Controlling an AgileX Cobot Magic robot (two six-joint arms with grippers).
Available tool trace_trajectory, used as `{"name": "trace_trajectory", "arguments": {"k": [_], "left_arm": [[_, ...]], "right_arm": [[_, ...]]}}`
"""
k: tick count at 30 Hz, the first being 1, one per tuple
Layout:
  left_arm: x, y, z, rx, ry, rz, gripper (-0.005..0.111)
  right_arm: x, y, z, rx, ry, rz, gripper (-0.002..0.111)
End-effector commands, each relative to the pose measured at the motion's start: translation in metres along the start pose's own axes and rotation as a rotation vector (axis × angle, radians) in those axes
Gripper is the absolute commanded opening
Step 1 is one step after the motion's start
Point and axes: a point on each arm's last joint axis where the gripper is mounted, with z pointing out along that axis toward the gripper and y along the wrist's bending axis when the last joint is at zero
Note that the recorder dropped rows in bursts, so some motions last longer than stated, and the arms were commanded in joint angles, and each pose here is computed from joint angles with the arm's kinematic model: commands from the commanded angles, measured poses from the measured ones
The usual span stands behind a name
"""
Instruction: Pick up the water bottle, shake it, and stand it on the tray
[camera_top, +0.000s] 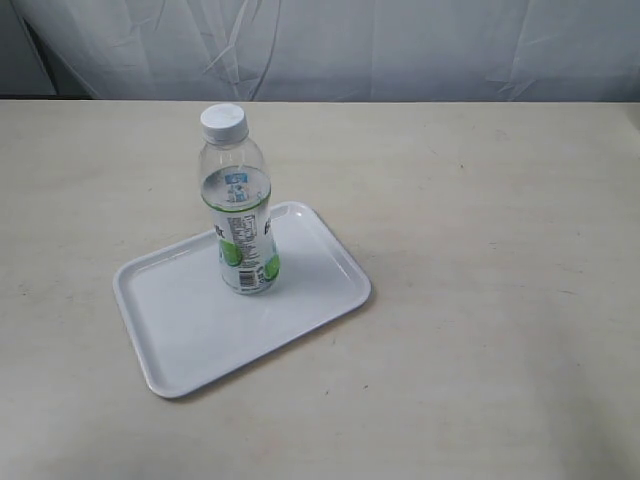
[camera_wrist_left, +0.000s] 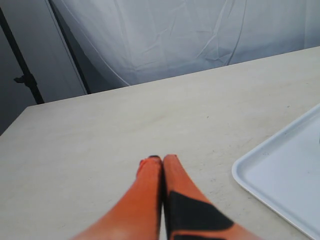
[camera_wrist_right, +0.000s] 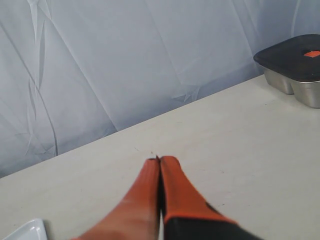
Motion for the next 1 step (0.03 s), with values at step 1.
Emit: {"name": "trace_trajectory", "arguments": {"k": [1], "left_arm": [[-0.0002,-0.0002,0.0000,0.002,-0.015,-0.008,0.000]], "right_arm": [[-0.0004,-0.0006,-0.0004,0.006,-0.015,-0.005,-0.001]]}}
